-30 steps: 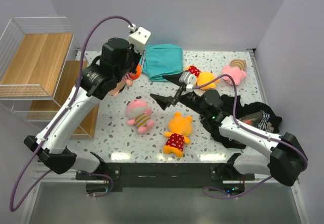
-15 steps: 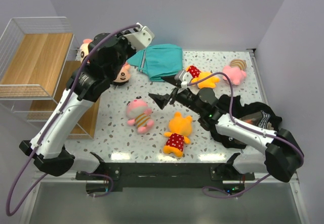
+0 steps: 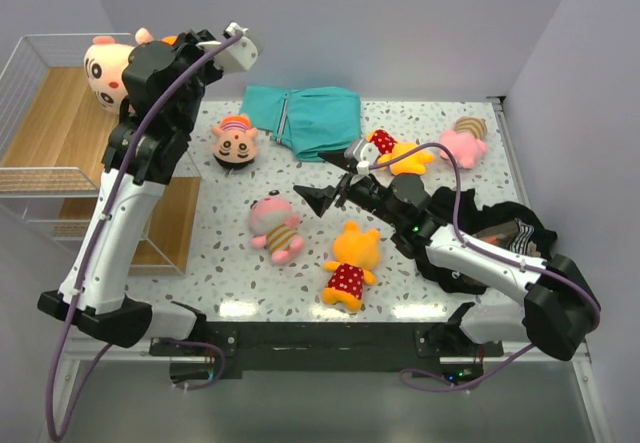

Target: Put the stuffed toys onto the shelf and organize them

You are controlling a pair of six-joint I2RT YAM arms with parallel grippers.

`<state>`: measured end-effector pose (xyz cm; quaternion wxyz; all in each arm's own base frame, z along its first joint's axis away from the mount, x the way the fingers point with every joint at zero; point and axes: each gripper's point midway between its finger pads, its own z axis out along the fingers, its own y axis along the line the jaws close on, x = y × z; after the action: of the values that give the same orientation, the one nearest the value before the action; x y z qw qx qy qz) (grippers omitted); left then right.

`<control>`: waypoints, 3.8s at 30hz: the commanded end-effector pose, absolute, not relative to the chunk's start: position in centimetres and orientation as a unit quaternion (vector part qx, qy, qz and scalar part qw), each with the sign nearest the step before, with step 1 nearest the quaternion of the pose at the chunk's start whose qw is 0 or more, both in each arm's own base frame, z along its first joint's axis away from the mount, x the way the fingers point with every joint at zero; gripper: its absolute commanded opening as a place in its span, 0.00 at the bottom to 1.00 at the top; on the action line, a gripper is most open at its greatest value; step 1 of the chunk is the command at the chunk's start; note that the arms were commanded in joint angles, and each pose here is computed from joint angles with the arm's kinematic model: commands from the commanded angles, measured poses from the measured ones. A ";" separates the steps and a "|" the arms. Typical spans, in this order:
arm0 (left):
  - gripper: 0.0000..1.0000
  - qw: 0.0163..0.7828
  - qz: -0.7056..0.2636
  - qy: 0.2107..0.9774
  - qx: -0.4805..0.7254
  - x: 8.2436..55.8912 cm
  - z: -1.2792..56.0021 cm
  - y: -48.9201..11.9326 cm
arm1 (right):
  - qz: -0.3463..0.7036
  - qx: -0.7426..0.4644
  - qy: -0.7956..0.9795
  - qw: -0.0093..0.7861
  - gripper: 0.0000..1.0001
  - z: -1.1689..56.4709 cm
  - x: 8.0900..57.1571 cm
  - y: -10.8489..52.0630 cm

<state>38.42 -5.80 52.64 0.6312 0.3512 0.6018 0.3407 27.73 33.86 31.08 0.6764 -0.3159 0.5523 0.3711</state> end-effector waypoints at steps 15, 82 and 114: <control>0.00 0.619 0.431 0.563 0.338 37.9 52.5 5.8 | 0.379 -0.311 0.534 0.689 0.99 33.6 28.1 34.4; 1.00 0.708 -0.029 0.696 0.113 46.4 39.7 -14.5 | 0.164 0.013 0.739 0.654 0.99 30.2 36.8 24.5; 0.43 0.563 0.213 0.798 0.004 56.3 19.4 -9.2 | 0.152 0.018 0.720 0.676 0.99 30.7 36.6 23.3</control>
<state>55.37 -11.25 19.30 0.5659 0.0558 0.8014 0.1854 36.59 23.32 28.52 0.6563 0.0039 0.7432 0.1302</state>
